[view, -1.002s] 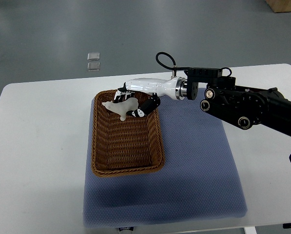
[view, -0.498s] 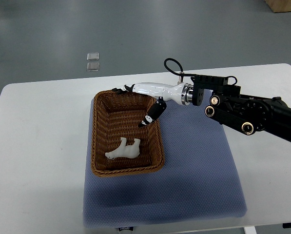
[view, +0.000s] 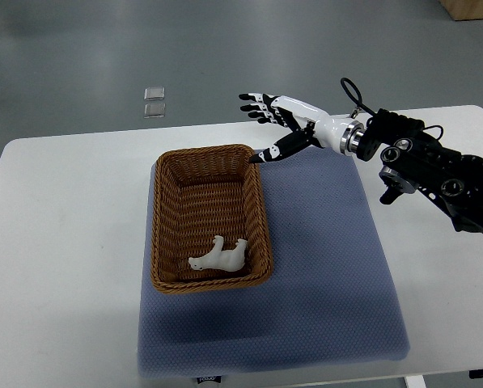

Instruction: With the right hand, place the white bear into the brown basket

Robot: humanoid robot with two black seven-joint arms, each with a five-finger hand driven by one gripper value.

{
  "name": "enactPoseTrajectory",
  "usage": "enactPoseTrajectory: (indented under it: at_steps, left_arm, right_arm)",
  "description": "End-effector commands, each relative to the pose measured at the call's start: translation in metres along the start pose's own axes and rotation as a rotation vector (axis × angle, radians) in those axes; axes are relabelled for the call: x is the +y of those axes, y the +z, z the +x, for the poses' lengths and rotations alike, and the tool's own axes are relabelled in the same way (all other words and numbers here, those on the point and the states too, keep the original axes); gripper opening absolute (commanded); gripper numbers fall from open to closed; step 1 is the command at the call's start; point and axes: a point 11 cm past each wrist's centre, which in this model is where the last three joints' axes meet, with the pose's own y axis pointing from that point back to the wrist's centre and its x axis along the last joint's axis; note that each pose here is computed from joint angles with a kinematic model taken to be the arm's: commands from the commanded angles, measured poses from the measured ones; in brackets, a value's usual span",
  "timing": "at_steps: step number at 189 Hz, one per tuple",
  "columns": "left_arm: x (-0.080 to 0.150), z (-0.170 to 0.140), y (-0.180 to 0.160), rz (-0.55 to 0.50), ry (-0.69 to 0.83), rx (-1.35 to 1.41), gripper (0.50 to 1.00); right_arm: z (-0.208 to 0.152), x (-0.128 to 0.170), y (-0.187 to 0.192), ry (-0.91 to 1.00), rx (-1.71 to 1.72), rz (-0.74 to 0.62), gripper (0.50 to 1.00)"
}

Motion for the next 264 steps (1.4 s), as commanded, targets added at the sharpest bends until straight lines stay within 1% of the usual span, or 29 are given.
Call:
enactPoseTrajectory:
  at_steps: [1, 34, 80, 168, 264]
  left_arm:
    - [0.000, 0.000, 0.000, 0.000, 0.000, -0.001, 1.000]
    - [0.000, 0.000, 0.000, 0.000, 0.000, 0.000, 1.000]
    - [0.000, 0.000, 0.000, 0.000, 0.000, -0.001, 1.000]
    - [0.000, 0.001, -0.001, 0.001, 0.002, 0.002, 1.000]
    - [0.000, 0.003, -0.001, 0.003, 0.010, -0.005, 1.000]
  right_arm:
    - [0.011, 0.013, 0.018, 0.045, -0.114, -0.037, 0.928]
    - [0.020, 0.028, 0.040, 0.095, -0.255, -0.060, 0.928]
    - [0.035, 0.041, 0.068, 0.185, -0.566, -0.099, 0.928]
    - [0.030, 0.045, 0.075, 0.205, -0.885, -0.006, 0.928]
    - [0.027, 0.046, 0.079, 0.217, -0.901, 0.004, 0.928]
